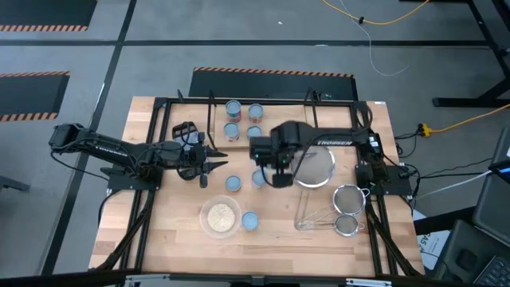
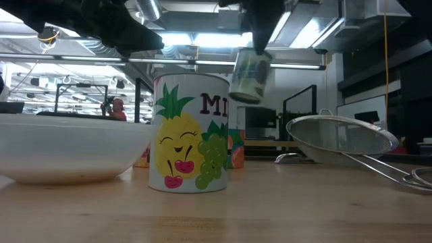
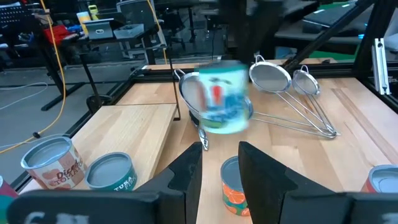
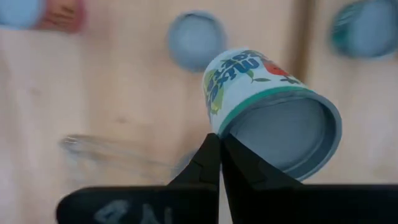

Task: Pick and place cans onto a shelf
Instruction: Put the white mixed vegetables can on the shelf

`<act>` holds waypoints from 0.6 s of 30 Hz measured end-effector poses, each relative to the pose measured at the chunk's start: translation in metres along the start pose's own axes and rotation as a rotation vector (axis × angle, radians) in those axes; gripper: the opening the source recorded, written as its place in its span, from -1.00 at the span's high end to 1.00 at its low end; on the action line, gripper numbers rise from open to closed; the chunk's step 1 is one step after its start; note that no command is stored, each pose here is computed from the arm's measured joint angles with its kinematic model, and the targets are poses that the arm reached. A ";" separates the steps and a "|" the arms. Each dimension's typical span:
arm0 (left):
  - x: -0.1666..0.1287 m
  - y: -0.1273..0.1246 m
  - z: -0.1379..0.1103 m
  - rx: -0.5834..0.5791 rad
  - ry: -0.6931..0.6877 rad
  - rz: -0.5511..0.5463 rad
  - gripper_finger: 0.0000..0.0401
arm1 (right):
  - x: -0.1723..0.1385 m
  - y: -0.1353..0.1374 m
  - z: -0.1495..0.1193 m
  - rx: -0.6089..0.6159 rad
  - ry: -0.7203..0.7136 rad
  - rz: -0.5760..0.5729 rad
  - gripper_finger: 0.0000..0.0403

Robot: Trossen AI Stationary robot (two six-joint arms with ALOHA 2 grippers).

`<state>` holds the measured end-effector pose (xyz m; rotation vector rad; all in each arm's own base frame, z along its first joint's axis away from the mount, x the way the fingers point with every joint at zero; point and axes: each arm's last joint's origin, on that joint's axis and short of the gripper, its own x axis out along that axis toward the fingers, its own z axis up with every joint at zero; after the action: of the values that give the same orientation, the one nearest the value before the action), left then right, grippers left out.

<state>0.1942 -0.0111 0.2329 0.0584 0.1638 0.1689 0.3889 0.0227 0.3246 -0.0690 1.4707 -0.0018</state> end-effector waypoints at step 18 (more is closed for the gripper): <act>0.000 0.000 0.000 0.000 0.000 -0.001 0.51 | 0.002 -0.153 -0.018 -0.217 -0.006 -0.203 0.95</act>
<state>0.1942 -0.0112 0.2329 0.0584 0.1638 0.1682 0.3774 -0.1307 0.3280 -0.3937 1.4482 -0.0069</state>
